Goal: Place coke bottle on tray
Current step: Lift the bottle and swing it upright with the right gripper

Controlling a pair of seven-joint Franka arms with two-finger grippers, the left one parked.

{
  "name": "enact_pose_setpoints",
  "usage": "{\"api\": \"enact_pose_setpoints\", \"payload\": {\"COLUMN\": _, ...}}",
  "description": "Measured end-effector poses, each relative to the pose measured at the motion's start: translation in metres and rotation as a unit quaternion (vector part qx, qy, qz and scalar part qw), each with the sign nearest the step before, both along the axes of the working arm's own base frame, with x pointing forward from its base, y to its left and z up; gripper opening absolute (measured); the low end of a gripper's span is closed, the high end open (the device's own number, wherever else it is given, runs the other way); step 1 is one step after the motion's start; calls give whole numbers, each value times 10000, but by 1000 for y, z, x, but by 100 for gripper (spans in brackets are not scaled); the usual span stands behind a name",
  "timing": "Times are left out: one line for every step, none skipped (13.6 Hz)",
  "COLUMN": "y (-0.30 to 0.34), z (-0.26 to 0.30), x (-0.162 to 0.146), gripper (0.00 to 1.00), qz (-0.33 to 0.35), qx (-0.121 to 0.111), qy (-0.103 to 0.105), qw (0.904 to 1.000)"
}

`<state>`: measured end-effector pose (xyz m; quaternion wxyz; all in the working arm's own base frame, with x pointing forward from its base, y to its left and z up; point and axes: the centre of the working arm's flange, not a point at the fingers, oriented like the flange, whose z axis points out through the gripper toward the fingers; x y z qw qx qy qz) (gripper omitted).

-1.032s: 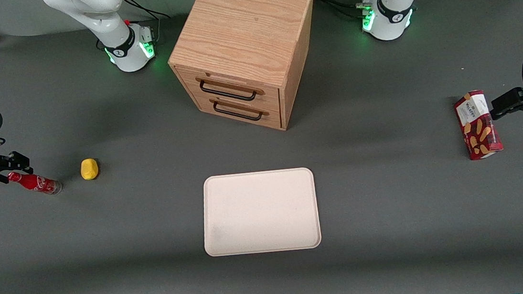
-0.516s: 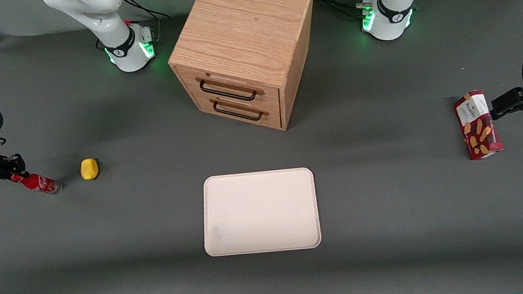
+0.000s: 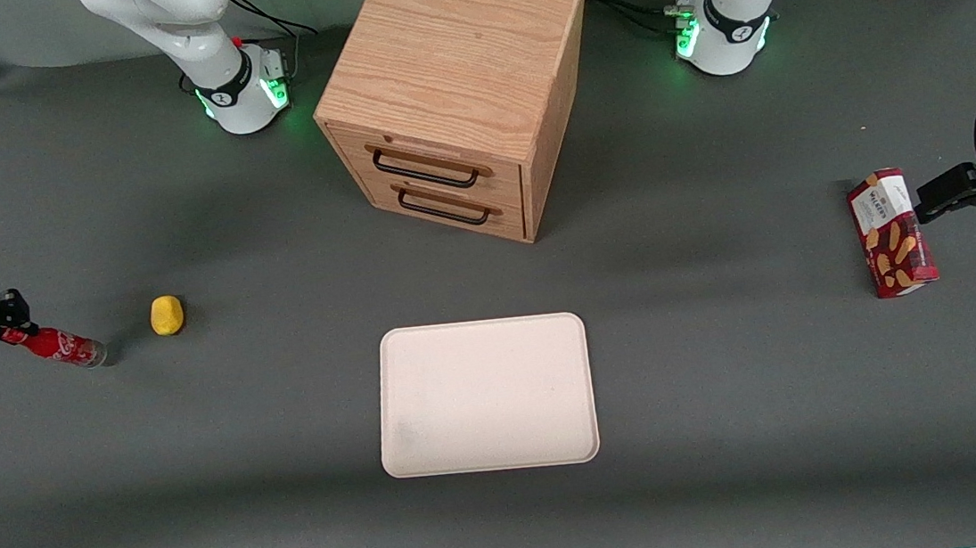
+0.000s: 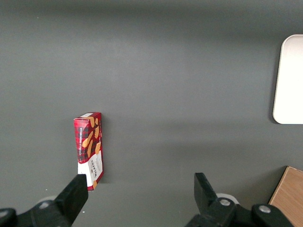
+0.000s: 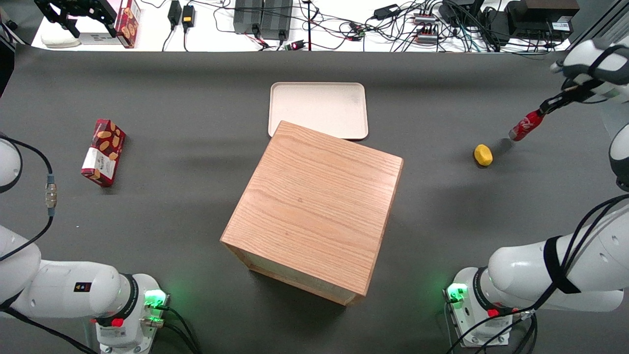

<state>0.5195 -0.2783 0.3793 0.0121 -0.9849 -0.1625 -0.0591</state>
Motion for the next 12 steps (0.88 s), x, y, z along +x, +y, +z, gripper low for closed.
{"api": "enact_pose_setpoints", "payload": {"y": 0, "z": 21, "x": 2, "gripper": 32, "qz": 54, "qx": 51, "qy": 27, "qw": 10000}}
{"api": "enact_pose_setpoints", "payload": {"y": 1, "z": 42, "x": 3, "gripper": 32, "qz": 110, "qx": 100, "qy": 64, "qw": 9999}}
{"api": "enact_pose_setpoints", "payload": {"y": 2, "z": 63, "x": 2, "gripper": 32, "qz": 176, "qx": 98, "qy": 101, "qw": 9997}}
{"api": "enact_pose_setpoints", "payload": {"y": 2, "z": 82, "x": 0, "gripper": 32, "qz": 236, "qx": 75, "qy": 134, "qw": 9996}}
{"api": "enact_pose_setpoints", "payload": {"y": 2, "z": 102, "x": -3, "gripper": 32, "qz": 286, "qx": 48, "qy": 175, "qw": 9994}}
{"api": "enact_pose_setpoints", "payload": {"y": 2, "z": 124, "x": -7, "gripper": 32, "qz": 331, "qx": 7, "qy": 223, "qw": 9992}}
{"api": "enact_pose_setpoints", "payload": {"y": 3, "z": 146, "x": -12, "gripper": 32, "qz": 358, "qx": -42, "qy": 280, "qw": 9990}}
{"api": "enact_pose_setpoints", "payload": {"y": 3, "z": 171, "x": -17, "gripper": 32, "qz": 378, "qx": -97, "qy": 323, "qw": 9987}}
{"api": "enact_pose_setpoints", "payload": {"y": 5, "z": 199, "x": -23, "gripper": 32, "qz": 410, "qx": -152, "qy": 350, "qw": 9984}}
{"api": "enact_pose_setpoints", "payload": {"y": 9, "z": 226, "x": -29, "gripper": 32, "qz": 444, "qx": -206, "qy": 355, "qw": 9982}}
{"api": "enact_pose_setpoints", "payload": {"y": 13, "z": 252, "x": -35, "gripper": 32, "qz": 469, "qx": -276, "qy": 352, "qw": 9979}}
{"api": "enact_pose_setpoints", "payload": {"y": 17, "z": 276, "x": -43, "gripper": 32, "qz": 479, "qx": -336, "qy": 345, "qw": 9977}}
